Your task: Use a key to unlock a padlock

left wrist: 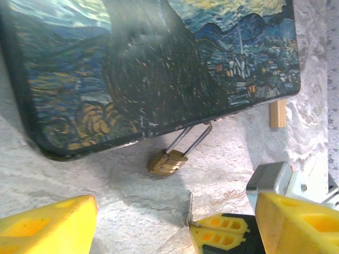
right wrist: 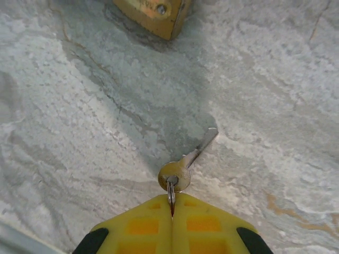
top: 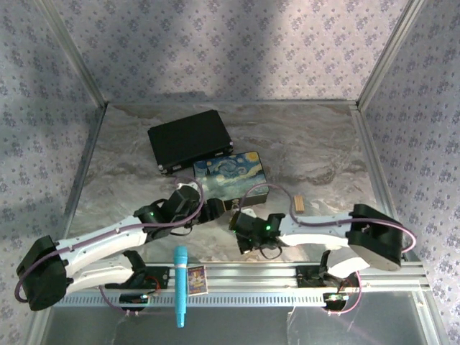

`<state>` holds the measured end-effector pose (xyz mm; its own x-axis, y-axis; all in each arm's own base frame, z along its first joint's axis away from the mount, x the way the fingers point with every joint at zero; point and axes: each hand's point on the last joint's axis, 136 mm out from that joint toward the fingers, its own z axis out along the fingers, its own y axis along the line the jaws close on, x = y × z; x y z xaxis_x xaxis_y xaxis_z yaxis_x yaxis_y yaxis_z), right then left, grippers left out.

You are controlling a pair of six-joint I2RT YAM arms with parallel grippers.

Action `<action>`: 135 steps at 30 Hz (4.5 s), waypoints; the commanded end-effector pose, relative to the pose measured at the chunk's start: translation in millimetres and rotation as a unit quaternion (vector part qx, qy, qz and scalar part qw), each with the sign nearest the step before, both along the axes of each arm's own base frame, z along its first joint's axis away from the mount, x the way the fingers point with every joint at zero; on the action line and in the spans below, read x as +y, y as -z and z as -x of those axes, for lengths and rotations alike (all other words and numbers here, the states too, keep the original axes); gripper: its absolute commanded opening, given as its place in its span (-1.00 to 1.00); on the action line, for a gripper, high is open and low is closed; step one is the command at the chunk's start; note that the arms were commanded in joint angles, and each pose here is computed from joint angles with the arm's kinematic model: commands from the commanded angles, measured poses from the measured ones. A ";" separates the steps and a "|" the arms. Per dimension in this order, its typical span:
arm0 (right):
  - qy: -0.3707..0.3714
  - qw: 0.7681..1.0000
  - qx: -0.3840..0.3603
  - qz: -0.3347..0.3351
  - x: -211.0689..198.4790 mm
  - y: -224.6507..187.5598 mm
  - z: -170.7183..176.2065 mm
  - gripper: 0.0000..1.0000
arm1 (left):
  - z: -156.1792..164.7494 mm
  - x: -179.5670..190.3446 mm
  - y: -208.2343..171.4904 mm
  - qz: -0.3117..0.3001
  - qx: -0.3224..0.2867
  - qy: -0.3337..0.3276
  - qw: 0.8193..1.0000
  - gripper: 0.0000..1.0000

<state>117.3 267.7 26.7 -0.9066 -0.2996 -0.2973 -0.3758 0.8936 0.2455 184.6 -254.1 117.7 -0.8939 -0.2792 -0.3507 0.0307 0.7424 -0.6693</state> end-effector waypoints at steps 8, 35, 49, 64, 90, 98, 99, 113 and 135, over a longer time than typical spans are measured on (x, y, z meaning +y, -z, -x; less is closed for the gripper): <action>-0.100 0.978 0.005 -0.181 -5.3 -71.5 -5.9 -1.00 | -11.5 -42.3 -42.1 0.160 -0.043 -0.020 0.986 0.36; -0.119 0.962 -0.092 -0.227 31.0 -152.0 -56.1 -1.00 | 8.0 -51.7 -33.1 0.358 0.189 -0.143 0.903 1.00; -0.124 0.942 -0.100 -0.294 89.4 -166.7 -59.9 -1.00 | -3.8 -28.0 -70.0 0.427 0.168 -0.185 0.869 0.98; -0.118 0.945 -0.090 -0.290 79.8 -163.6 -48.6 -1.00 | -4.4 -7.7 -44.3 0.395 0.175 -0.219 0.875 0.07; -0.053 0.933 -0.112 -0.338 60.9 -180.9 -68.9 0.98 | -26.6 24.7 -69.0 0.295 0.009 -0.215 0.931 -1.00; -0.060 0.836 -0.083 -0.539 88.2 -245.0 -77.7 0.83 | -36.8 18.8 -134.6 0.348 -0.137 -0.158 0.914 -1.00; -0.064 0.831 -0.077 -0.547 91.5 -247.0 -76.0 0.76 | -36.4 18.2 -139.2 0.350 -0.144 -0.153 0.913 -1.00; -0.053 0.829 -0.069 -0.553 85.1 -230.0 -80.3 -0.33 | -41.1 11.7 -151.1 0.377 -0.148 -0.155 0.901 -1.00; -0.042 0.799 -0.032 -0.599 99.9 -234.0 -90.7 -0.85 | -43.7 15.3 -145.9 0.359 -0.157 -0.163 0.905 -1.00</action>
